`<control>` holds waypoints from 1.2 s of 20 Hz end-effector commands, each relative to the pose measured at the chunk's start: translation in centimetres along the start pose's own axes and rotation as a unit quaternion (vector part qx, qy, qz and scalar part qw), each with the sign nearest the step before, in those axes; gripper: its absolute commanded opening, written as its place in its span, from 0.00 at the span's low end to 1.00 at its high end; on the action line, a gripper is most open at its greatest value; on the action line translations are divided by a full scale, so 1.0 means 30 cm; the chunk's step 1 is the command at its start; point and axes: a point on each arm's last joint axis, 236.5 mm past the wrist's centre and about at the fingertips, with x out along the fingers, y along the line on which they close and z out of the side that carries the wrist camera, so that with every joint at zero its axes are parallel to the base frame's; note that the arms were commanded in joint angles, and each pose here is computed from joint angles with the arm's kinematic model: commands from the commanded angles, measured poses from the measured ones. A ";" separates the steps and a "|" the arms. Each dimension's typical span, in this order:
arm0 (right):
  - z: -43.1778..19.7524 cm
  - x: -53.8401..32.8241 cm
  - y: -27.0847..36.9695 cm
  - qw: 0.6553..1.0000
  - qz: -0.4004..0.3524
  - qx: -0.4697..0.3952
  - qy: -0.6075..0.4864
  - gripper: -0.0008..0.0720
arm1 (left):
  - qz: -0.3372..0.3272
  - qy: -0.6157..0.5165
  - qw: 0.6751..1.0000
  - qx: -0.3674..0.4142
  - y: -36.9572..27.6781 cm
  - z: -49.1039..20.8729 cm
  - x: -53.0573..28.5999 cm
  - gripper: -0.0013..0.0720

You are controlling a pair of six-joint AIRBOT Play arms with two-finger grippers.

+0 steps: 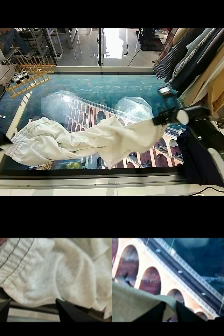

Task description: Fold the clothes and pants, and hang the long-sleeved shirts on hangers.

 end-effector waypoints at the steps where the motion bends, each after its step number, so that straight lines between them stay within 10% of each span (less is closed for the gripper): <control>1: 0.149 -0.014 -0.058 0.987 0.037 0.124 -0.096 0.87 | -0.036 -0.184 0.981 0.039 -0.129 0.242 -0.187 0.93; 10: -0.446 0.181 -0.052 0.933 0.131 0.278 0.188 0.87 | -0.051 -0.139 0.983 0.107 -0.204 0.484 0.320 0.93; 24: -0.484 0.344 0.041 0.850 0.208 0.431 0.220 0.88 | -0.113 0.051 0.979 0.159 -0.240 0.497 0.631 0.96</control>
